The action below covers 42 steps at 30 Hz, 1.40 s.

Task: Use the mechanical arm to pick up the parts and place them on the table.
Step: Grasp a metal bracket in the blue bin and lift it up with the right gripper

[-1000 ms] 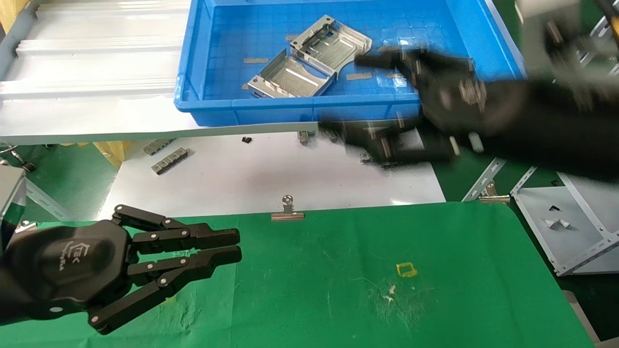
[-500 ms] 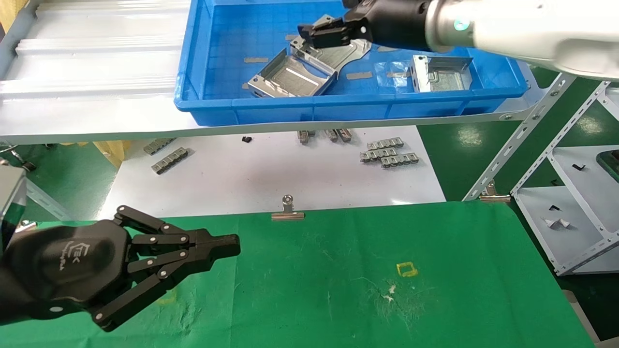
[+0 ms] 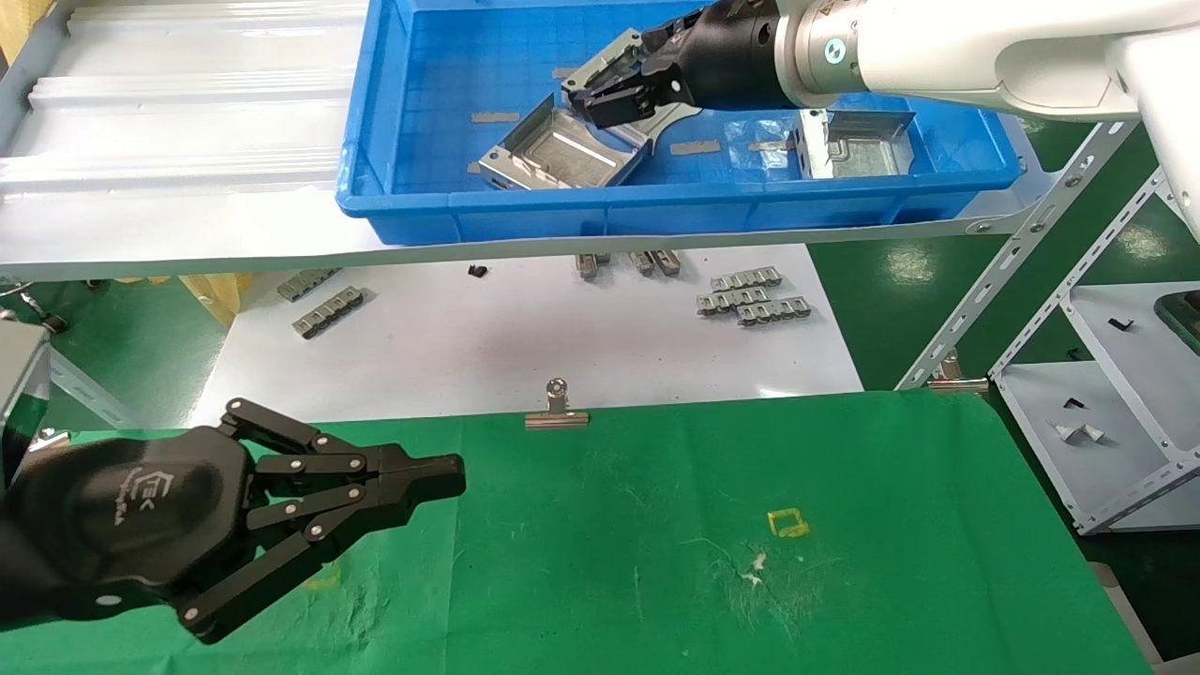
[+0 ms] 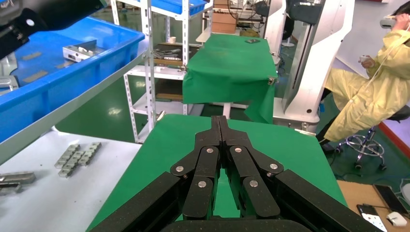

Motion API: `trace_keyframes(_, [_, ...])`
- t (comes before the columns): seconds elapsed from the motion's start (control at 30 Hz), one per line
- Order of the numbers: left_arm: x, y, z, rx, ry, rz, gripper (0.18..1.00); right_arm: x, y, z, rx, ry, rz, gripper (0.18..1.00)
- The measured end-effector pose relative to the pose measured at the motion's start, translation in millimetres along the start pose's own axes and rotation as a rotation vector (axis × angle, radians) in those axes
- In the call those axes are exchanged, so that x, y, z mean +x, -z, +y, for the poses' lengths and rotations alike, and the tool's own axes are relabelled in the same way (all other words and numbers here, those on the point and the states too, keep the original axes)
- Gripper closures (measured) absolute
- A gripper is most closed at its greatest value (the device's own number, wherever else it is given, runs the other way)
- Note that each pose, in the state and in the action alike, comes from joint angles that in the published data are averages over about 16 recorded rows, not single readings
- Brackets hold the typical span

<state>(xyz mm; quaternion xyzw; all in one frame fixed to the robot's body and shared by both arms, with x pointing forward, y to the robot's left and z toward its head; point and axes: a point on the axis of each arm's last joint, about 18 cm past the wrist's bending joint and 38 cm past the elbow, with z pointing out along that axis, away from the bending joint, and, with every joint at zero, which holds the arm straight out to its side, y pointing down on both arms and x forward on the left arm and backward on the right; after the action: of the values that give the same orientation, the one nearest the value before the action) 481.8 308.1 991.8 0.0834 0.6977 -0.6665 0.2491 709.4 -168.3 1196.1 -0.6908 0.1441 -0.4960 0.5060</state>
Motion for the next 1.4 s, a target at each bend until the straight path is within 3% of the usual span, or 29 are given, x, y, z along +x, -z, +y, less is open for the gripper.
trace_keyframes(0.43, [0.0,0.0,0.0,0.000,0.000,0.000,0.994,-3.4,-7.8,10.0,-0.030,-0.009,0.022,0.384])
trace_keyframes(0.97, [0.0,0.0,0.0,0.000,0.000,0.000,0.994,-9.8,-14.7,17.6,-0.053,0.009,0.029,0.761])
trace_keyframes(1.4, [0.0,0.0,0.0,0.000,0.000,0.000,0.994,-8.1,-3.0,9.0,-0.019,0.052,-0.024,0.943])
